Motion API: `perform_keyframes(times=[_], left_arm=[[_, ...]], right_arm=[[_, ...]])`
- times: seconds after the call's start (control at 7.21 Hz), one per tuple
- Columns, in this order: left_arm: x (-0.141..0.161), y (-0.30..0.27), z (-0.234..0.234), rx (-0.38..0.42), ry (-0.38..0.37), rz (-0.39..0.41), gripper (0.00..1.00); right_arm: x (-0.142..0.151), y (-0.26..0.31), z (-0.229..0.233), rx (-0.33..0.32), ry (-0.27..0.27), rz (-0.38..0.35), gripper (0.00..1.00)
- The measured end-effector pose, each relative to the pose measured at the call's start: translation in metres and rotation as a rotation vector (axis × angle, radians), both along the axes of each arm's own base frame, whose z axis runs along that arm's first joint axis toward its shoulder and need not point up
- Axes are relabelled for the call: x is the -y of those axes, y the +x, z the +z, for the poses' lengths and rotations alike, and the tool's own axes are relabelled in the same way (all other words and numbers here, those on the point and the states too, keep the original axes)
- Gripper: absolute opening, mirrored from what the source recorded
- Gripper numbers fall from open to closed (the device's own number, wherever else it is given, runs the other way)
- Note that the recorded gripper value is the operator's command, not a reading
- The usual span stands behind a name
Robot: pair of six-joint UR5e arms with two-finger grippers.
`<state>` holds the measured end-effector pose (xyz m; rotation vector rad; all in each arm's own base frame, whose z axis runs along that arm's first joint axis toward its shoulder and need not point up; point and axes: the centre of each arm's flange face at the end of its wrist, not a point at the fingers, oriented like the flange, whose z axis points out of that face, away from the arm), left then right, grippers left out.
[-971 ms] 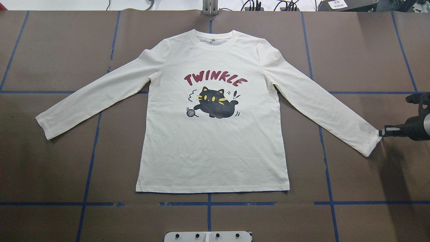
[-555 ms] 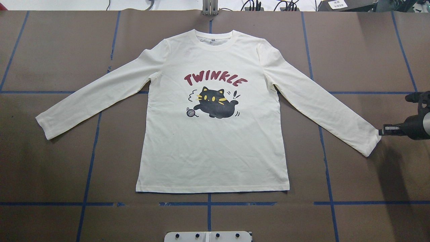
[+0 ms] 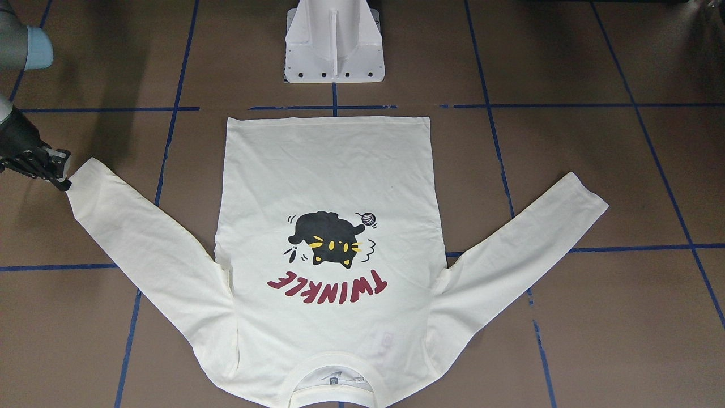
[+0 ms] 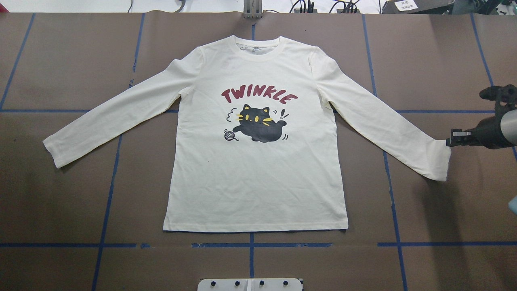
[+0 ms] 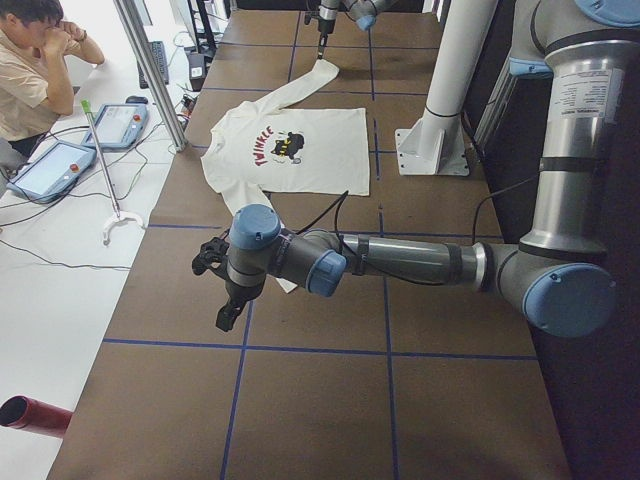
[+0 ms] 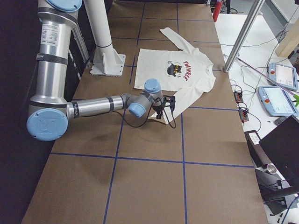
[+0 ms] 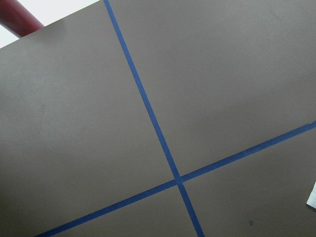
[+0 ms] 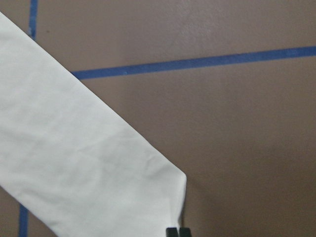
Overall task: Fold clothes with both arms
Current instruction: 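Lift the sleeve with the right gripper and carry it across the chest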
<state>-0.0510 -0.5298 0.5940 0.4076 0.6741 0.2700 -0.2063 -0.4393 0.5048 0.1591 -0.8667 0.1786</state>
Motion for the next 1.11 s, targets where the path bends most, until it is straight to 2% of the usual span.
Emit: perform_keyframes(times=[0.28, 0.42, 0.55, 0.83, 0.97, 1.11], left_arm=[[0.000, 0.000, 0.001, 0.000, -0.002, 0.000, 1.00], [0.000, 0.000, 0.001, 0.000, -0.003, 0.001, 1.00], [0.000, 0.000, 0.001, 0.000, -0.004, 0.001, 1.00], [0.000, 0.000, 0.000, 0.000, -0.004, 0.001, 1.00], [-0.001, 0.000, -0.002, -0.001, -0.001, 0.001, 1.00], [-0.001, 0.000, -0.003, -0.001, 0.000, 0.000, 1.00]], right_arm=[[0.053, -0.022, -0.135, -0.019, -0.028, 0.026, 0.00], [0.076, -0.032, -0.220, -0.020, -0.025, 0.035, 0.00], [0.087, -0.040, -0.294, -0.012, 0.005, 0.041, 0.00], [0.107, -0.058, -0.410, 0.016, 0.115, 0.063, 0.00], [0.122, -0.086, -0.449, 0.009, 0.141, 0.066, 0.00], [0.134, -0.134, -0.466, -0.004, 0.175, 0.070, 0.00]])
